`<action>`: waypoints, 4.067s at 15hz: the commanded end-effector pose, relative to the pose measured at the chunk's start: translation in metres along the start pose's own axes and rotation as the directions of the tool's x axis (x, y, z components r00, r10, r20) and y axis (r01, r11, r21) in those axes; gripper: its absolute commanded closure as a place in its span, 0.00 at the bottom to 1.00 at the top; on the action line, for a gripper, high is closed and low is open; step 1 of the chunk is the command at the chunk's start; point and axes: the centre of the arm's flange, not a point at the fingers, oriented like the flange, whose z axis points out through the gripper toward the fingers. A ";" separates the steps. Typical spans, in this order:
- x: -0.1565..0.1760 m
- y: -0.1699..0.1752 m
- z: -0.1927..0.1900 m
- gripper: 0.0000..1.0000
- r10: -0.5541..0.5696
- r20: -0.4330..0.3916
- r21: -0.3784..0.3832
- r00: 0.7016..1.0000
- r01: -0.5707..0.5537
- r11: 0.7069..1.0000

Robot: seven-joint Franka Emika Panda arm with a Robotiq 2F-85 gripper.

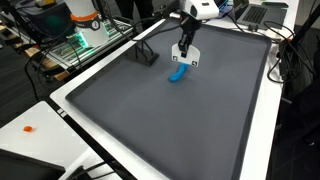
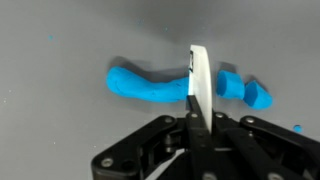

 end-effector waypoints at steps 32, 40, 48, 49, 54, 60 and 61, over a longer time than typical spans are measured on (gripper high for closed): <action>-0.020 0.000 0.041 0.99 -0.006 0.076 0.028 0.997 0.004 1.000; -0.027 -0.003 0.035 0.99 -0.026 0.118 0.050 0.993 0.020 0.999; -0.026 0.005 0.018 0.99 -0.021 0.086 0.008 0.996 0.020 1.000; -0.025 0.006 0.014 0.99 -0.022 0.078 0.010 0.997 0.021 1.000; -0.022 0.013 -0.008 0.99 -0.010 0.045 -0.003 0.999 0.010 1.000; -0.015 0.030 -0.010 0.99 -0.001 0.018 -0.037 1.000 0.001 0.999; -0.013 0.032 -0.010 0.99 0.001 0.017 -0.040 1.000 0.000 0.999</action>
